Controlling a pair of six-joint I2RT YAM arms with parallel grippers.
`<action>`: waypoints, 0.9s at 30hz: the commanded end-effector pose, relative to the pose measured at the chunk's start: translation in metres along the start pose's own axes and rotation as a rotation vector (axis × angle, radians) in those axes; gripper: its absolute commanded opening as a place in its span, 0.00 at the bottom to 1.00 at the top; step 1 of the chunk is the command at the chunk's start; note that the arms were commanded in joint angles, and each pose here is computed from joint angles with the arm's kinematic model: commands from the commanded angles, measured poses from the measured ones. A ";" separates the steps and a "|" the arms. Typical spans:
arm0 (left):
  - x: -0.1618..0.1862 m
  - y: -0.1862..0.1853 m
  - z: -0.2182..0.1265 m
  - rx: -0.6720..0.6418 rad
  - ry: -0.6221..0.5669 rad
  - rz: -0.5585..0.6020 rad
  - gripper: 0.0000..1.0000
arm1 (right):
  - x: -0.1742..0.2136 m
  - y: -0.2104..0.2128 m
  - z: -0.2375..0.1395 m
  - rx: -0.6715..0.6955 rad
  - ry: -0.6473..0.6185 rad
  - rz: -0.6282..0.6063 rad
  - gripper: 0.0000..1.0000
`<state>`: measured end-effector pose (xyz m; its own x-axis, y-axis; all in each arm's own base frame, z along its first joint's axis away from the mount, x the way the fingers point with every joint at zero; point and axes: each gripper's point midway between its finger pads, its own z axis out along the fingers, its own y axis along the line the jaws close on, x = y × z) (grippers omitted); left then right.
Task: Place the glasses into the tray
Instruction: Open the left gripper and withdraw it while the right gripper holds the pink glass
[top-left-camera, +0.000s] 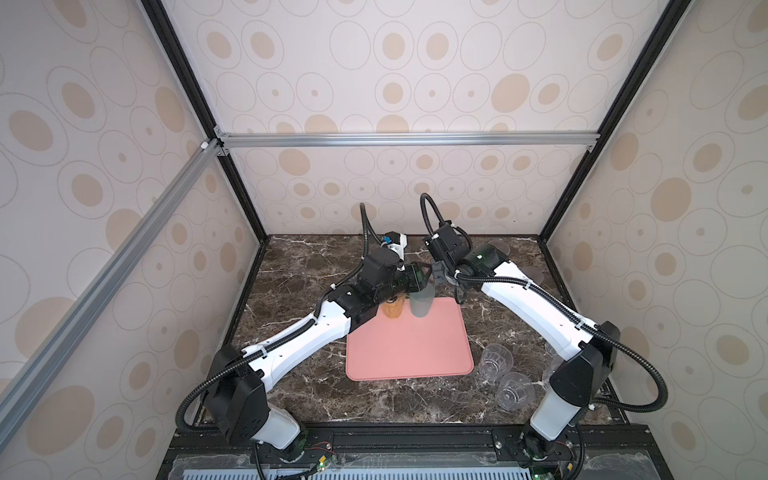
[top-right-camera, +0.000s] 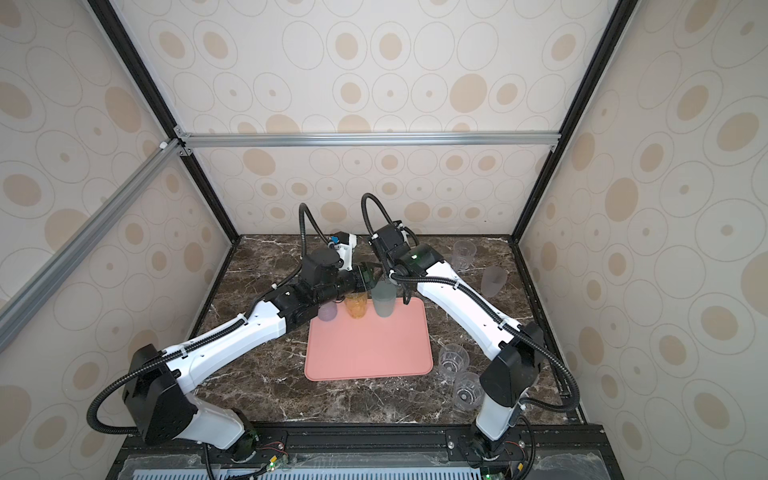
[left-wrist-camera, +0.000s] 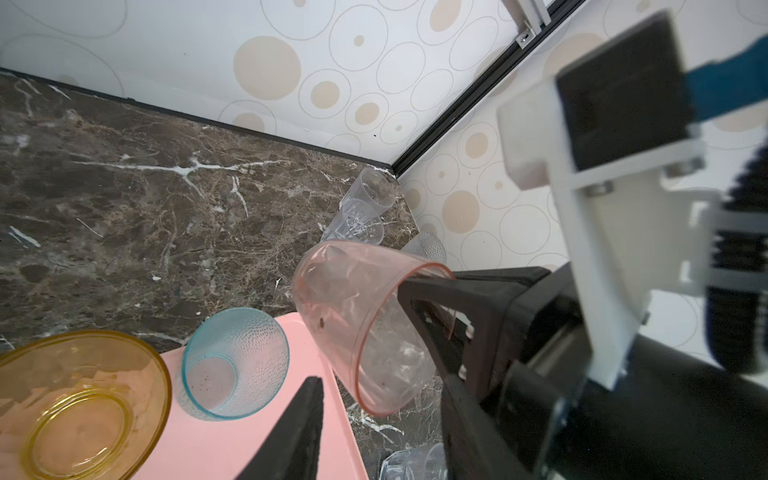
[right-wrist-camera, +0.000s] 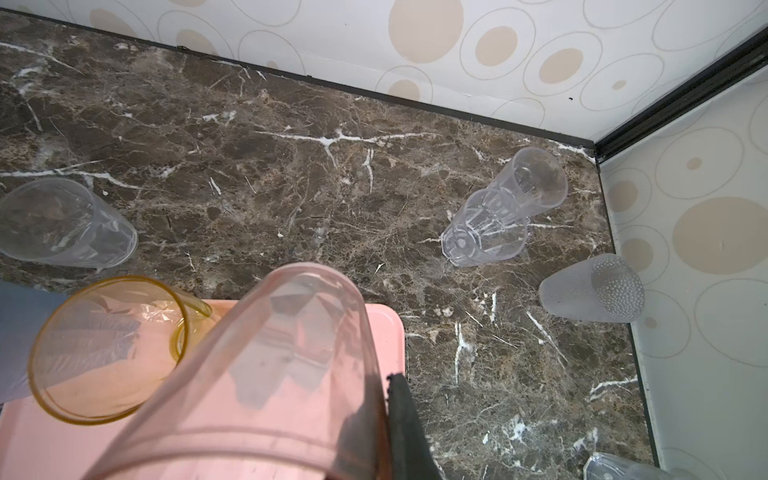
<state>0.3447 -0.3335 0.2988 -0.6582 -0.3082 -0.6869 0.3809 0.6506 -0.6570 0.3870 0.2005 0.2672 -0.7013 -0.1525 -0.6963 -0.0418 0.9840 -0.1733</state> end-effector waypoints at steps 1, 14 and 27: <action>-0.009 -0.027 -0.012 0.095 -0.032 0.041 0.52 | 0.003 -0.002 -0.004 -0.033 0.009 0.037 0.06; -0.020 0.013 -0.031 -0.137 -0.106 0.241 0.56 | 0.023 -0.024 0.010 -0.103 0.148 0.084 0.06; -0.035 0.062 -0.103 -0.346 -0.379 0.519 0.64 | 0.098 -0.063 0.051 -0.079 0.419 0.109 0.07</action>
<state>0.3235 -0.2260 0.2866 -0.2917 -0.0826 -0.9529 0.3506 0.9177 -0.1869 0.3686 0.1138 0.1844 -0.9116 -0.0014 -0.4111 0.0319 0.9967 -0.0742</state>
